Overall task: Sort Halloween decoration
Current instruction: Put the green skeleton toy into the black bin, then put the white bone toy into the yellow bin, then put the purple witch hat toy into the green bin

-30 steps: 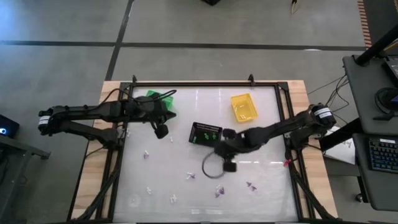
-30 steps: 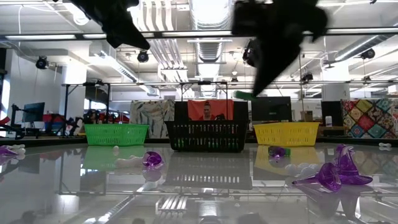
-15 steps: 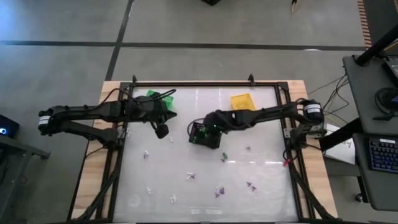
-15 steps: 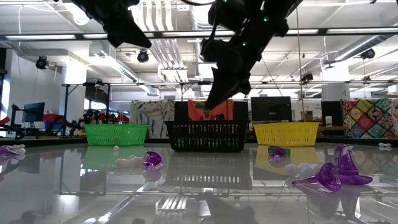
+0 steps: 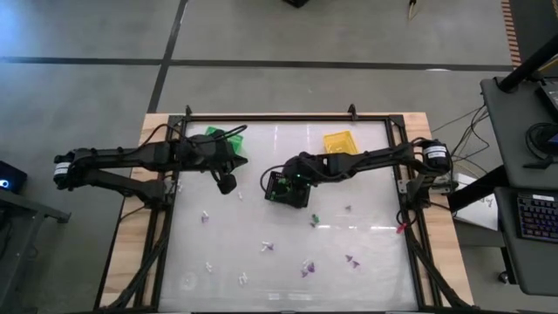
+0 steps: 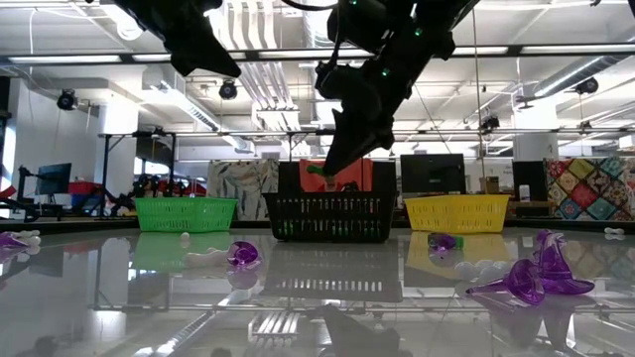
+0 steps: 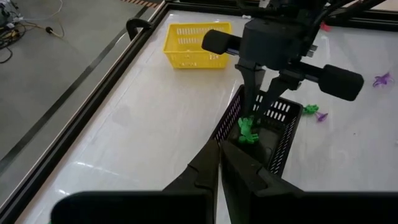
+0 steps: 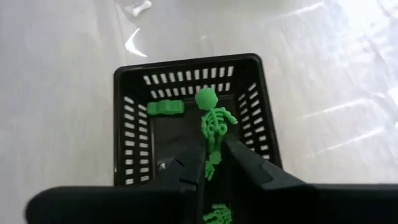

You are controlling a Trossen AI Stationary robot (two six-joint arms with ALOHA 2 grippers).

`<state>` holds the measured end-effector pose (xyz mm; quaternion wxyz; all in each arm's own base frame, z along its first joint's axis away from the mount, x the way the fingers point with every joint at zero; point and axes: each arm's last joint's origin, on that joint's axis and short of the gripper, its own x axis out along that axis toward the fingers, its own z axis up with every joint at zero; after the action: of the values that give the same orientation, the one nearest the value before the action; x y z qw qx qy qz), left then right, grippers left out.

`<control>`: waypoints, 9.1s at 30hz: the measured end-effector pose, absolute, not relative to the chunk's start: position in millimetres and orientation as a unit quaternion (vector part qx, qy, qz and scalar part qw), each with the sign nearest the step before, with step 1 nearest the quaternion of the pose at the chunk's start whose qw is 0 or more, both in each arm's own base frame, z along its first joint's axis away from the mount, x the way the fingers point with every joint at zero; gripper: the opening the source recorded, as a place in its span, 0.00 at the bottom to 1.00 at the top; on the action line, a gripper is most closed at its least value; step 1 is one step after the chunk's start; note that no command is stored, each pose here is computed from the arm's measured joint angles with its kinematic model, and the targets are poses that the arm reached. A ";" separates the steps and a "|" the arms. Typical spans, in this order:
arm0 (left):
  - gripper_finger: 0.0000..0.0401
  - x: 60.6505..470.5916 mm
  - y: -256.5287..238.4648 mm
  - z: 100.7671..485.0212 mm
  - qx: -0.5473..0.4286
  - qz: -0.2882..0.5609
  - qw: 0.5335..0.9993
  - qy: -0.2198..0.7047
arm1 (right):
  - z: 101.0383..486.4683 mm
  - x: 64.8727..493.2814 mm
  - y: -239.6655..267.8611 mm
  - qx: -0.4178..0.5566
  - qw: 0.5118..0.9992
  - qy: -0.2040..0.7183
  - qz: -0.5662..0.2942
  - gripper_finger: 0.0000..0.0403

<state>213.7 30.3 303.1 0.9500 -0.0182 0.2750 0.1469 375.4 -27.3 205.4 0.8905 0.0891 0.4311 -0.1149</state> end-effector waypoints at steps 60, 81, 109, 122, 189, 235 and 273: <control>0.26 238.9 18.1 153.4 0.157 -0.025 0.795 0.585 | 247.6 321.1 32.9 0.103 0.876 0.466 -0.066 0.36; 0.14 248.3 18.3 136.8 0.171 -0.044 0.786 0.592 | 232.4 304.0 31.3 0.133 0.871 0.464 -0.087 0.33; 0.00 236.5 9.9 233.8 0.095 0.027 0.945 0.311 | 219.8 315.9 52.5 -0.005 0.992 0.127 0.019 0.33; 0.00 271.9 -12.2 258.1 0.044 0.012 0.995 0.085 | 239.8 311.0 49.3 -0.115 0.992 -0.043 -0.023 0.33; 0.12 301.9 -26.7 240.5 0.041 0.009 0.999 0.006 | 240.5 311.6 45.0 -0.099 0.992 -0.039 -0.064 0.02; 0.31 250.9 -16.2 259.9 0.006 0.095 0.984 0.148 | 193.6 217.9 -50.3 0.202 0.768 0.300 -0.528 0.09; 0.31 252.7 -16.4 255.7 0.010 0.095 0.983 0.160 | 194.6 263.4 21.2 0.332 0.629 0.654 -0.259 0.31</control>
<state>252.7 -16.4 255.7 0.9826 0.0099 0.1597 0.0947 263.4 21.2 194.6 0.6292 0.3315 0.6536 -0.2589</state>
